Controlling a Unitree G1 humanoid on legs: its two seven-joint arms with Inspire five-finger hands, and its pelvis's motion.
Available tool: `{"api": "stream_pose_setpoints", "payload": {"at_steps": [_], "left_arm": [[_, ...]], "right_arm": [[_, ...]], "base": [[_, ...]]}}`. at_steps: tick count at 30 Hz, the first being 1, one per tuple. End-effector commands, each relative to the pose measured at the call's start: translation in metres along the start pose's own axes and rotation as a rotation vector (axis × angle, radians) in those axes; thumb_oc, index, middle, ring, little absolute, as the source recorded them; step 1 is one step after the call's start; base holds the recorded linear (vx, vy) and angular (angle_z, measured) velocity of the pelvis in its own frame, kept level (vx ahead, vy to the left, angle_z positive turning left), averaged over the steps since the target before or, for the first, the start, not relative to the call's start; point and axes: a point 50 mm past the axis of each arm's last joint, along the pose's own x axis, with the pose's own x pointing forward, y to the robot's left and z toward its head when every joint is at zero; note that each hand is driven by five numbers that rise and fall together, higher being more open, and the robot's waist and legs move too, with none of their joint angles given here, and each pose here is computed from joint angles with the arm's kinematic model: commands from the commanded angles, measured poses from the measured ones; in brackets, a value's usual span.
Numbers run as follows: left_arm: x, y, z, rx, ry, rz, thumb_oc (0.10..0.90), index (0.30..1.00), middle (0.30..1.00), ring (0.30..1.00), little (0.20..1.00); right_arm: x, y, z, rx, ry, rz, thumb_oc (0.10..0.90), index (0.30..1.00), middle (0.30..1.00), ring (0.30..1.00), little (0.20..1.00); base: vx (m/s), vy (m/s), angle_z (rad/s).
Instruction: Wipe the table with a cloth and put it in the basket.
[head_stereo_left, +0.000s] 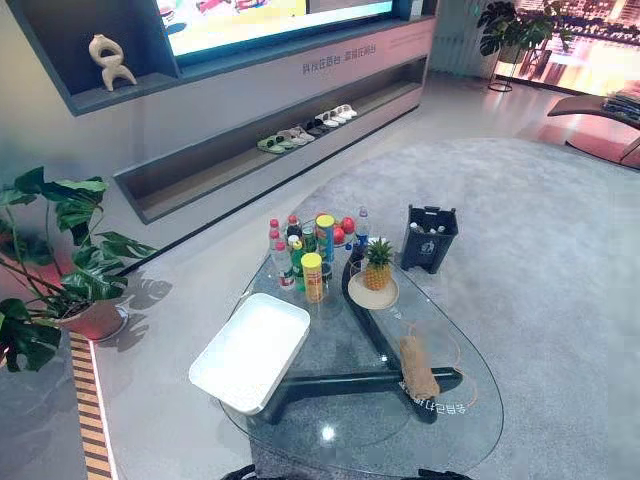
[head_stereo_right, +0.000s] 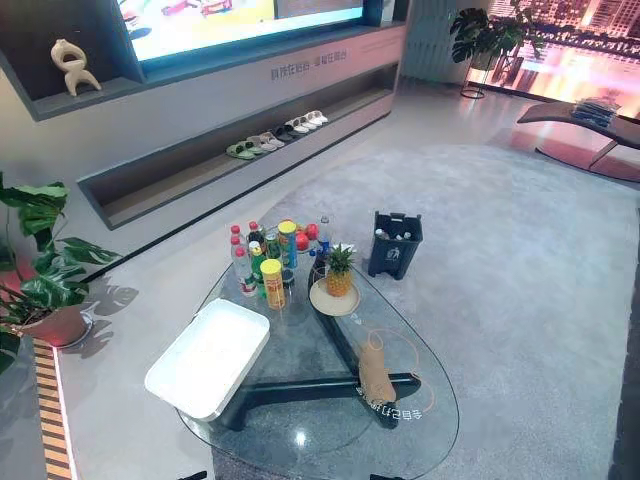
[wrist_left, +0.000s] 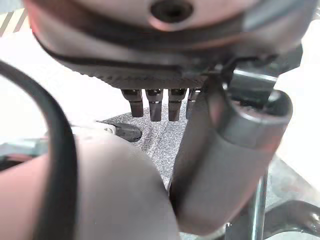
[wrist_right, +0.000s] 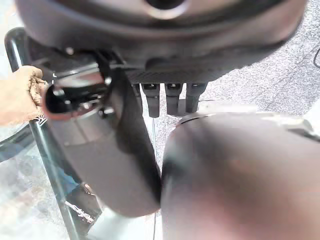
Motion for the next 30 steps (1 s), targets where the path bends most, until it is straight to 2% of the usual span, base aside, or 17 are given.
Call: {"api": "stream_pose_setpoints", "payload": {"at_steps": [1, 8, 19, 30], "left_arm": [[0.004, -0.020, 0.017, 0.003, -0.018, -0.051, 0.800, 0.900, 0.900, 0.900, 0.900], [0.004, -0.023, 0.019, -0.001, -0.037, -0.089, 0.800, 0.900, 0.900, 0.900, 0.900], [0.004, -0.018, 0.018, 0.012, -0.051, -0.023, 0.800, 0.900, 0.900, 0.900, 0.900], [0.004, -0.019, 0.023, 0.023, -0.080, -0.005, 0.800, 0.900, 0.900, 0.900, 0.900]], "right_arm": [[0.001, 0.005, -0.026, -0.056, 0.147, 0.016, 0.800, 0.900, 0.900, 0.900, 0.900], [0.001, 0.004, -0.025, -0.060, 0.148, 0.021, 0.800, 0.900, 0.900, 0.900, 0.900], [0.001, 0.005, -0.028, -0.049, 0.151, 0.026, 0.800, 0.900, 0.900, 0.900, 0.900], [0.002, 0.003, -0.012, -0.087, 0.066, -0.017, 0.800, 0.900, 0.900, 0.900, 0.900]], "base": [[0.06, 0.096, -0.21], [0.00, 0.000, 0.00], [0.00, 0.000, 0.00], [0.00, 0.000, 0.00]]}}
